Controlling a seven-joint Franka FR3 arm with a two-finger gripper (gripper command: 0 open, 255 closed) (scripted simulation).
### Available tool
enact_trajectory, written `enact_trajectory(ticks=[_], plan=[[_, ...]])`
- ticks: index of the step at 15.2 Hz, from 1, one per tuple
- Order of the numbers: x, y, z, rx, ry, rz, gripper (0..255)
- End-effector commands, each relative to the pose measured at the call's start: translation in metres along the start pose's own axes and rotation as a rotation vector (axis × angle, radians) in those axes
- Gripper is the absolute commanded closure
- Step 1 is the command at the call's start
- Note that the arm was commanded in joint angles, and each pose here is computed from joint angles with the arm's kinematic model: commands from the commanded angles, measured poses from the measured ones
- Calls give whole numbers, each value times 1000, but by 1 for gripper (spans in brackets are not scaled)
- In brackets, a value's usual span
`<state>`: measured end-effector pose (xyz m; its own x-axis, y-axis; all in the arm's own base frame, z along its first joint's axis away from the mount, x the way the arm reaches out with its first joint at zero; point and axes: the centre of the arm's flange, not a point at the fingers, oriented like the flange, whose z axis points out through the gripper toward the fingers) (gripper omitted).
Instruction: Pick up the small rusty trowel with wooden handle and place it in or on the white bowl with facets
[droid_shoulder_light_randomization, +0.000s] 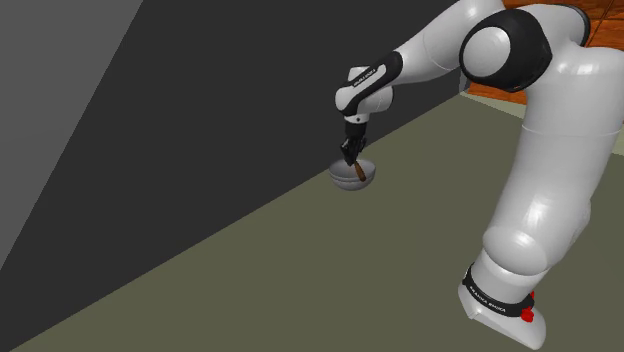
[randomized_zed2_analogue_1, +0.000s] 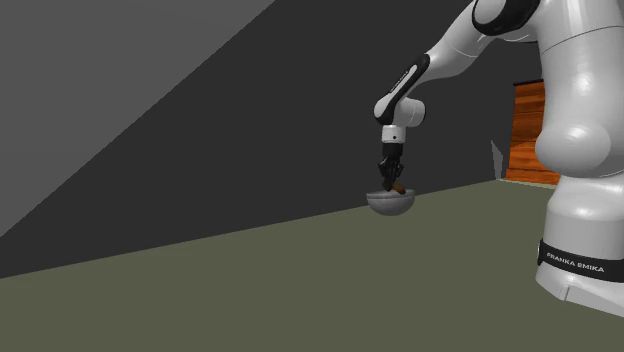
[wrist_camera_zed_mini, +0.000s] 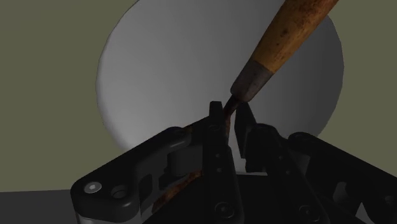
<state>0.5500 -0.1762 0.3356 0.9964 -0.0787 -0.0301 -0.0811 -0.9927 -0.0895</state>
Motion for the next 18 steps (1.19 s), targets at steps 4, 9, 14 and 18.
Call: enact_trajectory(ticks=[4,9,14,18], plan=[[-2,0,6,2,-11,1,0],[0,0,-35,2,-11,1,0],[0,0,-45,2,-11,1,0],[0,0,-45,2,-11,1,0]])
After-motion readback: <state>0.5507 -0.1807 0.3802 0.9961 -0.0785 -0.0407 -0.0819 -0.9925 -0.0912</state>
